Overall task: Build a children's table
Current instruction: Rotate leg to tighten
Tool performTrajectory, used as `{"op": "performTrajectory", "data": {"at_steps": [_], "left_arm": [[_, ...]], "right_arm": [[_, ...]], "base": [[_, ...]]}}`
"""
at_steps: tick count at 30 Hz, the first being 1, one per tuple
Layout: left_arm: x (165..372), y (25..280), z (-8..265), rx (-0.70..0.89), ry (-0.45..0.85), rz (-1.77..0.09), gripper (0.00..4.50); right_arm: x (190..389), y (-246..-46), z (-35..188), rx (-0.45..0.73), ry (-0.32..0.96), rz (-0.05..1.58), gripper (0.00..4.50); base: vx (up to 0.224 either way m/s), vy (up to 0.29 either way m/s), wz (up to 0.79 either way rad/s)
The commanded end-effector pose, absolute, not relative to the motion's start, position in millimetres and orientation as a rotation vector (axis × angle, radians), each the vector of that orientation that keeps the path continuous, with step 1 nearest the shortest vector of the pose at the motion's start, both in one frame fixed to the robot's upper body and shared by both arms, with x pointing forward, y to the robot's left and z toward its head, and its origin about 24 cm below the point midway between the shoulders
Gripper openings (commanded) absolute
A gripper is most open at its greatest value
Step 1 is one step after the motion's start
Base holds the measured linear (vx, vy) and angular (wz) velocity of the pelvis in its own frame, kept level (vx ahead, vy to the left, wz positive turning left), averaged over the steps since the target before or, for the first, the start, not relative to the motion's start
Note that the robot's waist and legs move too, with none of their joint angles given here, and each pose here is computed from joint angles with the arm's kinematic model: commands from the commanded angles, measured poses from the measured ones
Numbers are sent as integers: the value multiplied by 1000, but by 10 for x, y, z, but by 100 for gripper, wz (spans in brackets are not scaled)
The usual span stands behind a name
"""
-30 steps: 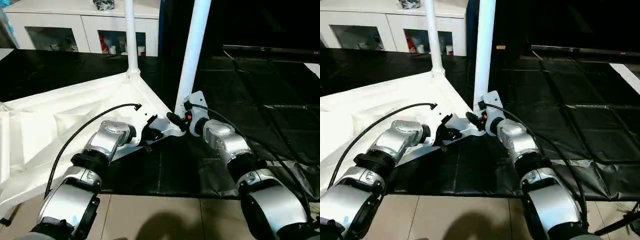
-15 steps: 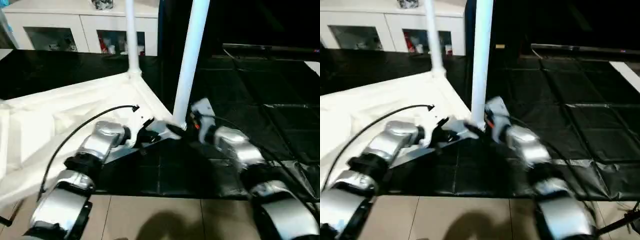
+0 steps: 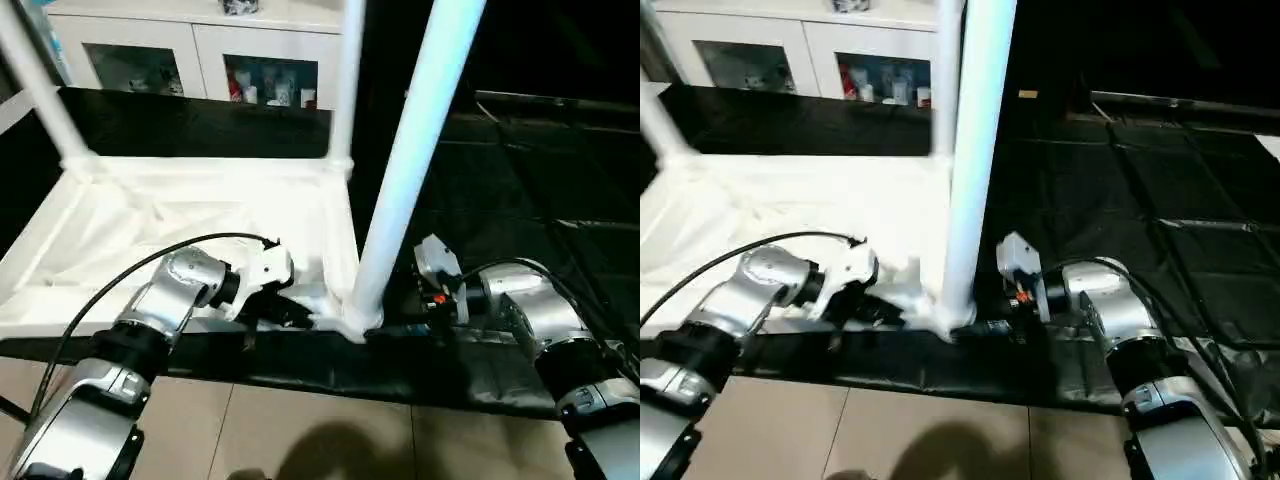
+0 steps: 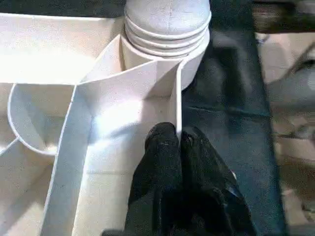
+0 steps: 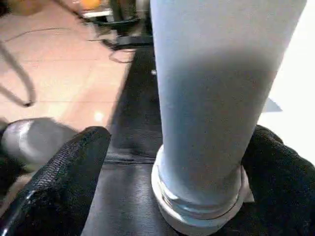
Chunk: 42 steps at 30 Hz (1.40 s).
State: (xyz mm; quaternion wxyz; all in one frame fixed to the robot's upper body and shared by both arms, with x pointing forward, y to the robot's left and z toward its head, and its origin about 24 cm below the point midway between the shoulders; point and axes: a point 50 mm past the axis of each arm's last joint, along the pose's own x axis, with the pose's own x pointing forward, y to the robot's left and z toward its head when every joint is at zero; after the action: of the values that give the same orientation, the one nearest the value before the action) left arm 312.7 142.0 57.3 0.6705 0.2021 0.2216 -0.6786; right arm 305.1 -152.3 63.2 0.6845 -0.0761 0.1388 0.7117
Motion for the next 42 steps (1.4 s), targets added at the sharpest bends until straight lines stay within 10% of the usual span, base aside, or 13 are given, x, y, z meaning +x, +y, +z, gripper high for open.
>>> {"op": "performTrajectory", "data": {"at_steps": [1, 27, 42], "left_arm": [[3087, 1340, 592, 483, 487, -1604, 0], [2905, 1403, 565, 576, 511, -1767, 0], [3087, 1297, 563, 441, 505, -1544, 0]], "right_arm": [[3006, -1522, 647, -177, 325, 1665, 437], [2924, -1367, 620, -143, 403, 1821, 224], [2877, -1321, 492, -70, 388, 1726, 211]], "base": [[0, 0, 0], [0, 0, 0], [0, 0, 0]]}}
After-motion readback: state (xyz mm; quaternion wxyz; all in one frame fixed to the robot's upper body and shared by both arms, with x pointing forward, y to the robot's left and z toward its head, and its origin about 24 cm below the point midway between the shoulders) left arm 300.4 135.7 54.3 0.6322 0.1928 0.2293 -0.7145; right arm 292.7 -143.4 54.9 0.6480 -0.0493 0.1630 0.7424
